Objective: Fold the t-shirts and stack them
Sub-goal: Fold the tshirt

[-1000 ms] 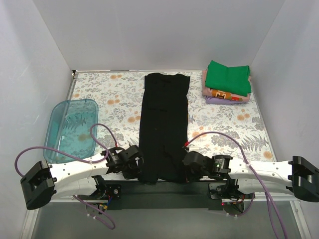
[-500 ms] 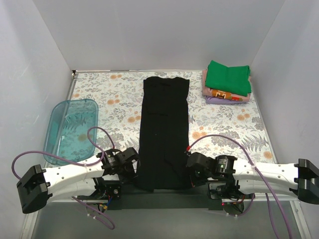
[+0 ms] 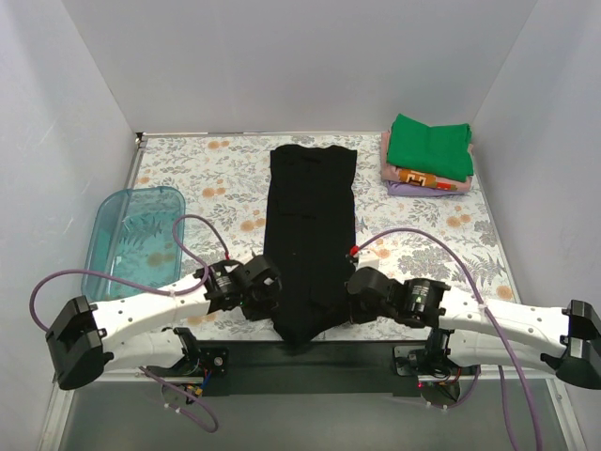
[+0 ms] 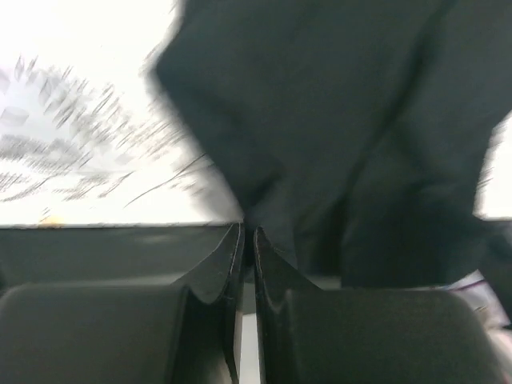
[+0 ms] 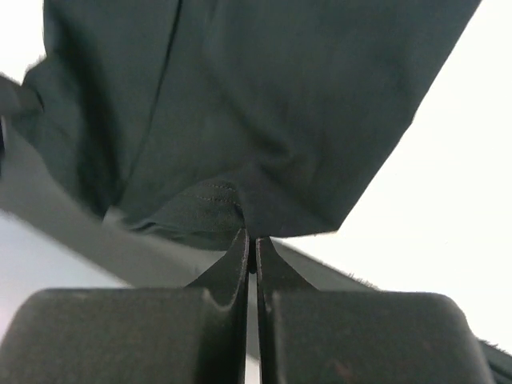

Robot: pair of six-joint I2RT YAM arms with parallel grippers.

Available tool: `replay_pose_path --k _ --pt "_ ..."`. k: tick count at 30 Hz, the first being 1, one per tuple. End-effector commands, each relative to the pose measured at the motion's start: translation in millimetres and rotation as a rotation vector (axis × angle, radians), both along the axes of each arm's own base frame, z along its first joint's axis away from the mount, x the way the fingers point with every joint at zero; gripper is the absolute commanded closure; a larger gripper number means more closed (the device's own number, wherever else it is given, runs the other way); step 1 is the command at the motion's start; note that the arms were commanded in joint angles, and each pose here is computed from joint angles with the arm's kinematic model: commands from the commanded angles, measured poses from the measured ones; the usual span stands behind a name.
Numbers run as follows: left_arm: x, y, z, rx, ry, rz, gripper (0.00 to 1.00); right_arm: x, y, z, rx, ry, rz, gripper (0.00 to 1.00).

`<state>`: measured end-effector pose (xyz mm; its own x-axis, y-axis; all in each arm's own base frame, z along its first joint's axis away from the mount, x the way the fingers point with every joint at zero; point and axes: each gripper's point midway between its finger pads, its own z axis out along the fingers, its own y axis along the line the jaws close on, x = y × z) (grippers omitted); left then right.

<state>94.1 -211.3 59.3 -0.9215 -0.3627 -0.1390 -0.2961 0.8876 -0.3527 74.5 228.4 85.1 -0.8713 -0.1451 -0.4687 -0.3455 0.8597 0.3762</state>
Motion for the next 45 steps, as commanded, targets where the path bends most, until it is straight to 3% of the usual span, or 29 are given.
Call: replay_pose_path --k 1,7,11,24,34,45 --pt "50 -12 28 -0.026 -0.113 0.213 1.0 49 -1 21 -0.018 -0.164 -0.104 0.99" --pt "121 -29 41 -0.077 -0.19 0.236 1.0 114 15 40 0.077 -0.279 -0.165 0.99" --pt "159 -27 51 -0.033 -0.248 0.282 1.0 149 18 53 0.106 -0.33 -0.188 0.99" --pt "244 -13 73 -0.022 -0.352 0.368 1.0 234 2 72 0.069 -0.443 -0.259 0.99" --pt "297 -2 49 0.072 -0.364 0.348 1.0 277 2 55 0.103 -0.411 -0.2 0.99" --pt "321 10 25 0.159 -0.359 0.356 1.0 302 -7 22 0.062 -0.354 -0.211 0.99"
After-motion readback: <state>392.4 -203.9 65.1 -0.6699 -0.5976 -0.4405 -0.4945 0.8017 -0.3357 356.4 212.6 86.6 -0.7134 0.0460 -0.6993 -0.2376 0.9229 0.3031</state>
